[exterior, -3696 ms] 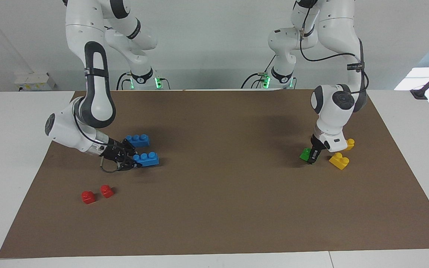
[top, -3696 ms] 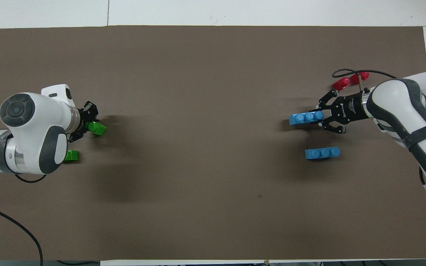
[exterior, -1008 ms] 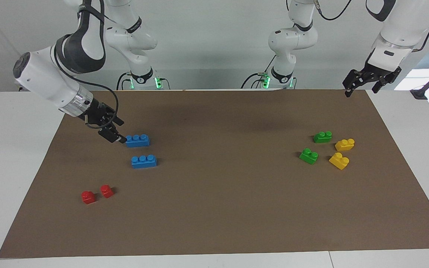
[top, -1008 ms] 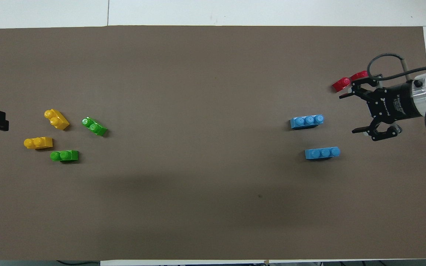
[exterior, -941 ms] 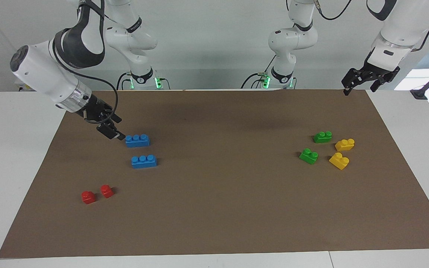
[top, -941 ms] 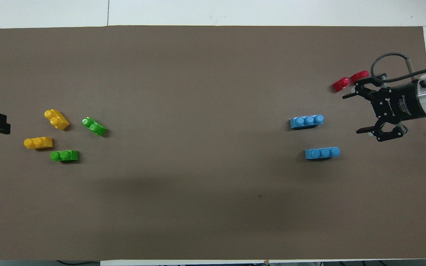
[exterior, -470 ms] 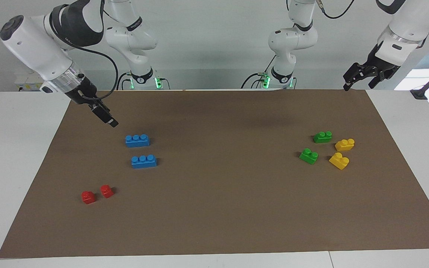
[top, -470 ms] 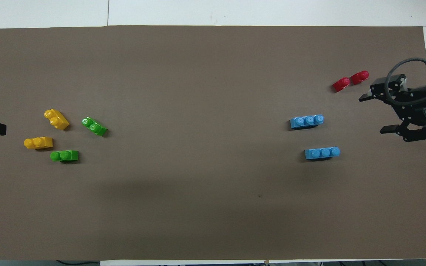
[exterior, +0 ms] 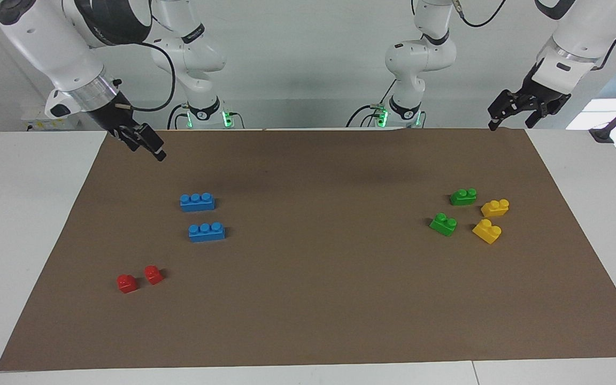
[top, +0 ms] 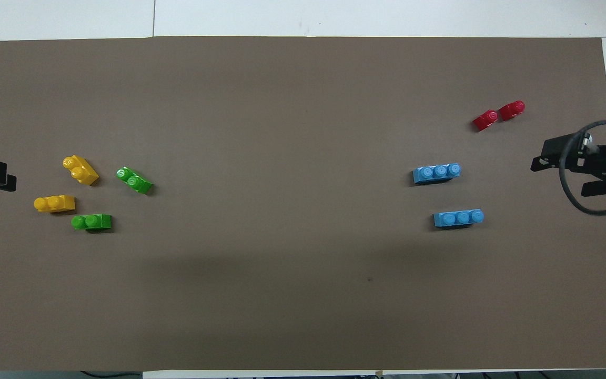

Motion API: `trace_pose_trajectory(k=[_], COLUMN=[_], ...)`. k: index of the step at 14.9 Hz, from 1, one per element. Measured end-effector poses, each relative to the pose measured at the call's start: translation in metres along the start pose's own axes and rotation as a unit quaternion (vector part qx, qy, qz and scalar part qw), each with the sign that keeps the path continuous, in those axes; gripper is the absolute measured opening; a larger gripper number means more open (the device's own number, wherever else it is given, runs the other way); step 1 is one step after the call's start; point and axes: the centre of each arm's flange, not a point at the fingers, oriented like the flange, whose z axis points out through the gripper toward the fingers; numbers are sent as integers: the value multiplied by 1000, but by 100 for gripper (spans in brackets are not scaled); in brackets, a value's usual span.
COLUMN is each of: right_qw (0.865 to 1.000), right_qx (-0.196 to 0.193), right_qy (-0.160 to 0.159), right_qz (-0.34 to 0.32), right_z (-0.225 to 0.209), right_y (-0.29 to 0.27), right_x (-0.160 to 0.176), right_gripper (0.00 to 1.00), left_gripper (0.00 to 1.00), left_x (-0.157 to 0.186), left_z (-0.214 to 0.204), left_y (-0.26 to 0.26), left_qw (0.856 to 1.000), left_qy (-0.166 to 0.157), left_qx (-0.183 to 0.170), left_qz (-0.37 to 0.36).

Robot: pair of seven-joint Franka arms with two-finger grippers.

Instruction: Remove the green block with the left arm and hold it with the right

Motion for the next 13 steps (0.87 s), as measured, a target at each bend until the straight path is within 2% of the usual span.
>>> trace_pose_trajectory(k=[2, 4, 10, 13], right_qw=[998, 996, 994, 993], right_qx=[-18, -22, -28, -50], right_qy=[8, 10, -1, 3], right_qz=[-64, -88, -102, -102], right_z=[-12, -22, -23, -26], right_y=[-3, -3, -11, -10], right_x=[-6, -11, -13, -2], right_gripper=[100, 100, 100, 100], left_gripper=[100, 100, 100, 100], left_x=[2, 3, 3, 3], left_z=[0, -1, -3, -6], left_y=[-1, 2, 8, 10], left_qw=[1000, 1000, 1000, 1000], left_qy=[5, 9, 14, 17], left_qx=[2, 5, 7, 7], left_qz=[0, 2, 8, 9])
